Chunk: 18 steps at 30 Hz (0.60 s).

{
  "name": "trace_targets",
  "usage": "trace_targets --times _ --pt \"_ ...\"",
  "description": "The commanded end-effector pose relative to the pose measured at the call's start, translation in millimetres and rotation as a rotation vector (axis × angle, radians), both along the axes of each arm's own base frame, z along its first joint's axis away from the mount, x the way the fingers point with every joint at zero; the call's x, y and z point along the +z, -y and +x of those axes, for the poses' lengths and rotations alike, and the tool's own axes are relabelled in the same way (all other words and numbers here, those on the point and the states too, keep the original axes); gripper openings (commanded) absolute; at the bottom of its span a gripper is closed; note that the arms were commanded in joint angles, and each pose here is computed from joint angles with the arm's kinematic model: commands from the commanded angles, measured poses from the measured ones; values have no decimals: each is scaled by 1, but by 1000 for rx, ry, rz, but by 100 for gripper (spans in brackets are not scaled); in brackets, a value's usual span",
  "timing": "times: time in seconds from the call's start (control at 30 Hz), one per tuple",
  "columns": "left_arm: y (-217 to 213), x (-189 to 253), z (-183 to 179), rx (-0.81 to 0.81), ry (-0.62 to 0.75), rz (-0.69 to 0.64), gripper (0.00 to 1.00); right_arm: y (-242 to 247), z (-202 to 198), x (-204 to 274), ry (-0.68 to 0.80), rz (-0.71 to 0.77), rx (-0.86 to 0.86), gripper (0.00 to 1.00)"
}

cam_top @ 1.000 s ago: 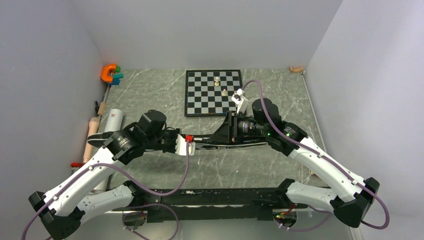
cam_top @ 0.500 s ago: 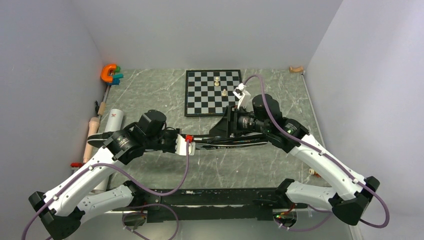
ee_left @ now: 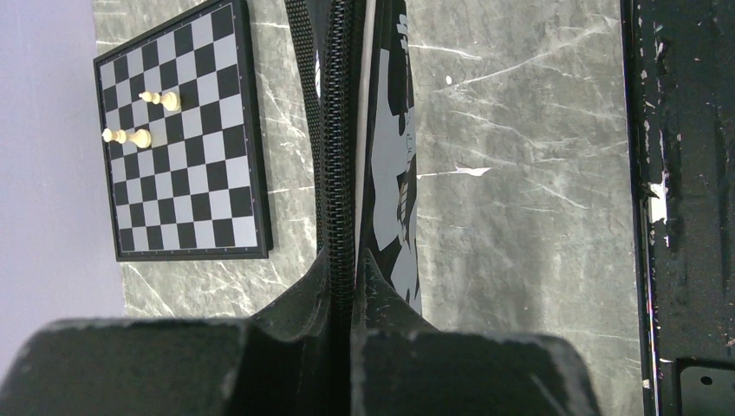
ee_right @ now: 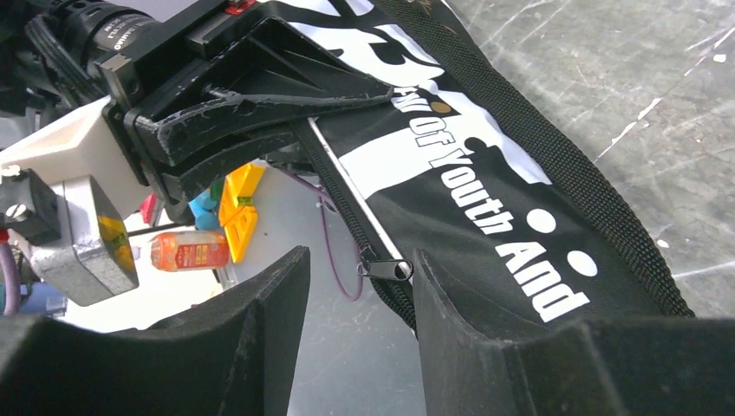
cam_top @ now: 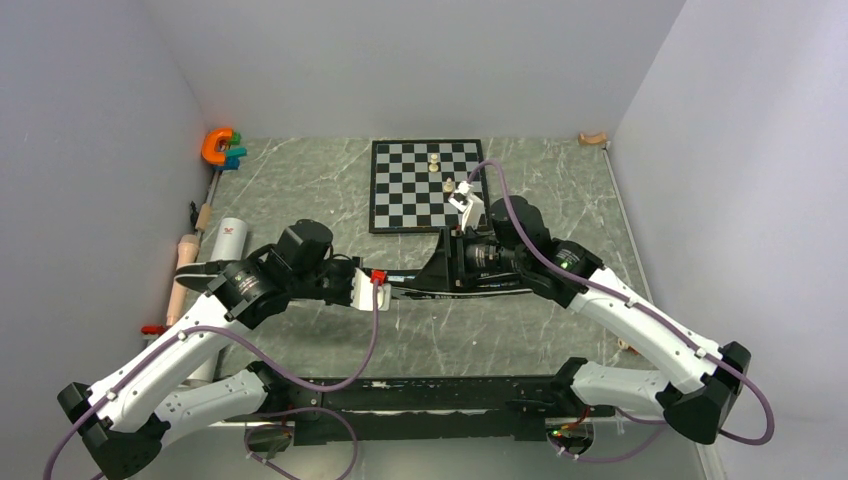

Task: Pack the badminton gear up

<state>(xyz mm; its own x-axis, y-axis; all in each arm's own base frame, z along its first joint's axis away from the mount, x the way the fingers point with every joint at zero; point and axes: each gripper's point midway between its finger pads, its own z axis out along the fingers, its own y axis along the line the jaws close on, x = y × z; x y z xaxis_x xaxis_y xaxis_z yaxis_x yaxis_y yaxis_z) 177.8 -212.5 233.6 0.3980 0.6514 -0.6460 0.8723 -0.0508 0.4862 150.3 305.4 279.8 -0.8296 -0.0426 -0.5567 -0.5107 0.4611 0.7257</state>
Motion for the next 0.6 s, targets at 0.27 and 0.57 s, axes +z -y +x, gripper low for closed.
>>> trace_targets --times 0.27,0.57 --pt "9 38 13 -12 133 -92 0 -3 -34 39 52 161 133 48" --pt "8 44 16 -4 147 -98 0 7 -28 43 98 122 78 48"
